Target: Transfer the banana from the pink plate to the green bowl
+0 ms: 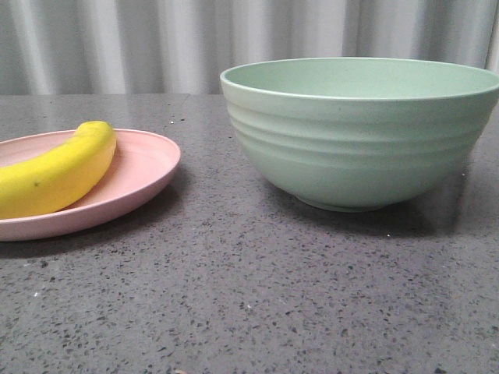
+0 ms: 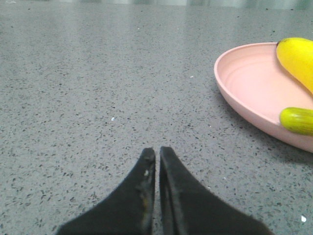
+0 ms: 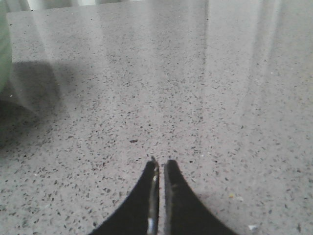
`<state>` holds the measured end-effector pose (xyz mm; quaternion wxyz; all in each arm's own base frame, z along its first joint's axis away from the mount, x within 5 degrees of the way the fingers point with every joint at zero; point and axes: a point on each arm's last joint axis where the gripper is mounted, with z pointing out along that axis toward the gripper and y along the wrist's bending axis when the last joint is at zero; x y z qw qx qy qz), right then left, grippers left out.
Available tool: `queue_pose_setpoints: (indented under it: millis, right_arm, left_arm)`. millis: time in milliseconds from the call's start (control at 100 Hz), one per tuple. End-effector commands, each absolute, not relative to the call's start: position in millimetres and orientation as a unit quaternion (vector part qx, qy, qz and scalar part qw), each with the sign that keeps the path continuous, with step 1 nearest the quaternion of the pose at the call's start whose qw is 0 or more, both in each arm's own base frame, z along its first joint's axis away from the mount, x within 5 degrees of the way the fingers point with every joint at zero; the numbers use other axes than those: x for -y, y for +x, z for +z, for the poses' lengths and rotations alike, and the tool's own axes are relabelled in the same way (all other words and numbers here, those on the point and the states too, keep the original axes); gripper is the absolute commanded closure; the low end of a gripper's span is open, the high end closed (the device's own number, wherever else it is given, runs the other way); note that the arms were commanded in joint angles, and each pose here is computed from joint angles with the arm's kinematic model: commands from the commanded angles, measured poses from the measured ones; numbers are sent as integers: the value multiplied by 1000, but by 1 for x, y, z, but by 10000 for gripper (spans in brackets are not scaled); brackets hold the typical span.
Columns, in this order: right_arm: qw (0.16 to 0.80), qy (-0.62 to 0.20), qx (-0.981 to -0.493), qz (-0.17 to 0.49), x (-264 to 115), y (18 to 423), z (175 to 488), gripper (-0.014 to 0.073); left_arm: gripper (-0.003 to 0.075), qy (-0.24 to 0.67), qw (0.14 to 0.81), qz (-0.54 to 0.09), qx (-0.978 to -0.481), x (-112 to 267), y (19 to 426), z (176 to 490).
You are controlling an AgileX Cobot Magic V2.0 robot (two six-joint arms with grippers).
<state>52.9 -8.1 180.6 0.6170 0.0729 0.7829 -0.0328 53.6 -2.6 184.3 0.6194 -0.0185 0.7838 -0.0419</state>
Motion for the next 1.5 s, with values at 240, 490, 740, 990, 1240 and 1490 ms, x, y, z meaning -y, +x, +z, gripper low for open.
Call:
queue_pose_setpoints:
  millis: [240, 490, 740, 990, 1240, 1490]
  right_arm:
    - [627, 70, -775, -39, 8, 53, 177, 666]
    - [627, 70, -775, -39, 8, 53, 177, 666]
    - [627, 70, -775, -39, 8, 53, 177, 666]
    - [629, 70, -773, -39, 8, 53, 178, 666]
    - [643, 69, -762, -39, 8, 53, 181, 666]
    - [657, 67, -750, -39, 8, 54, 184, 666]
  left_arm:
    - [741, -23, 647, -47, -761, 3, 53, 187]
    - [741, -23, 647, -47, -761, 3, 53, 187]
    - [741, -23, 647, -47, -761, 3, 53, 187]
    - [741, -23, 647, -47, -761, 3, 53, 187]
    - [741, -21, 668, -45, -742, 2, 54, 192]
    - [741, -19, 685, -44, -727, 2, 54, 196]
